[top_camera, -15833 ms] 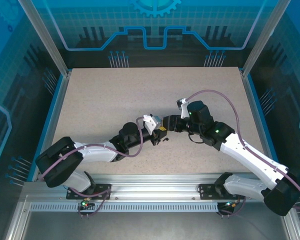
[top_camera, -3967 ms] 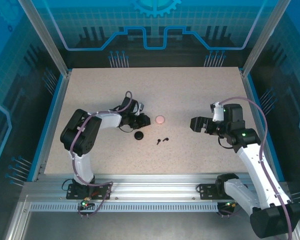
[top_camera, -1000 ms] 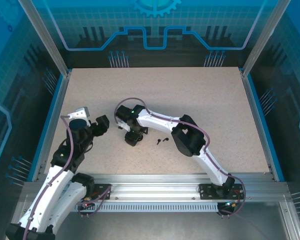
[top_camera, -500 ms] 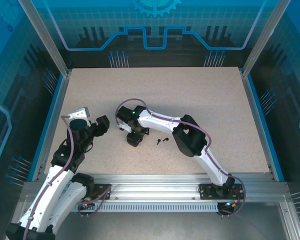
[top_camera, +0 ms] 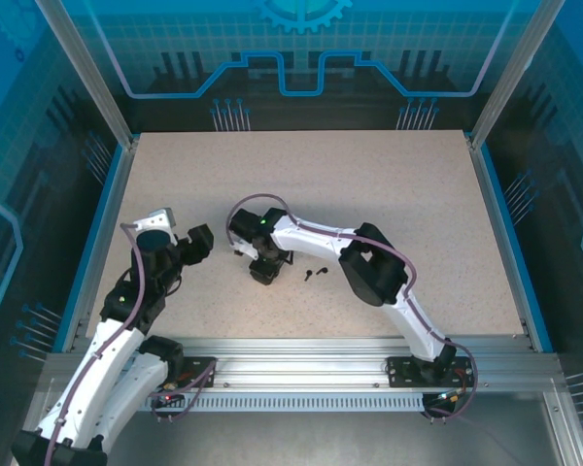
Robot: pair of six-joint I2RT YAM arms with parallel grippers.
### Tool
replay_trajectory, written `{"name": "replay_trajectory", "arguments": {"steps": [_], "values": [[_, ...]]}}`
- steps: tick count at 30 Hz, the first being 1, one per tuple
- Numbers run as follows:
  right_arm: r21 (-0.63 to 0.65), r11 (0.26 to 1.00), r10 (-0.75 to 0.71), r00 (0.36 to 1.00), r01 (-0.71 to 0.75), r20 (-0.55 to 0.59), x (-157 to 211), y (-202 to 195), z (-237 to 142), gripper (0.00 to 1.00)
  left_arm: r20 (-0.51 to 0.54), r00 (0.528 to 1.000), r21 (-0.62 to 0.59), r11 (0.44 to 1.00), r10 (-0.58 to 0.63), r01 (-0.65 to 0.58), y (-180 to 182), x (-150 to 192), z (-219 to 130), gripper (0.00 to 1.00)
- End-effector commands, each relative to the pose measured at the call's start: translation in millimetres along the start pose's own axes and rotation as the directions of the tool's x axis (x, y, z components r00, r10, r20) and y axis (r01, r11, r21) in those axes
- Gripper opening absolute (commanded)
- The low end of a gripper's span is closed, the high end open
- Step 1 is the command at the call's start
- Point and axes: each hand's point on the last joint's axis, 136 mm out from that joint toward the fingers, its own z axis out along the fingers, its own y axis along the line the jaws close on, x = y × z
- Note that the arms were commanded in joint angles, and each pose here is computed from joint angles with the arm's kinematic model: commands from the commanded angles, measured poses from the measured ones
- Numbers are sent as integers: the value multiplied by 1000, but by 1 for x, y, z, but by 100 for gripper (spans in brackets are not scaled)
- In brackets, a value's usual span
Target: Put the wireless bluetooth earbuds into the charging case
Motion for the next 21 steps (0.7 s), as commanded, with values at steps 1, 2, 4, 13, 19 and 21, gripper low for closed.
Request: {"name": "replay_trajectory", "arguments": {"steps": [1, 2, 4, 13, 19, 21], "values": [[8, 1000, 3, 998, -3, 55, 3, -9, -29, 49, -22, 1000, 29, 1000, -4, 5, -4, 2, 0, 80], [8, 1000, 11, 996, -11, 84, 3, -11, -37, 49, -26, 1000, 44, 999, -12, 13, -7, 2, -1, 80], [5, 1000, 27, 991, -28, 134, 5, -17, -52, 49, -45, 999, 80, 996, -26, 29, -14, 4, 0, 80], [4, 997, 68, 897, -77, 436, 39, -43, -132, 48, -269, 958, 363, 910, -102, 199, -79, 25, 15, 76], [82, 997, -55, 784, 6, 618, 57, -42, -181, 49, -449, 892, 579, 745, -47, 331, -142, 25, 10, 76], [118, 992, -105, 751, 35, 652, 60, -40, -194, 49, -472, 882, 627, 697, -16, 348, -158, 23, 4, 76]]}}
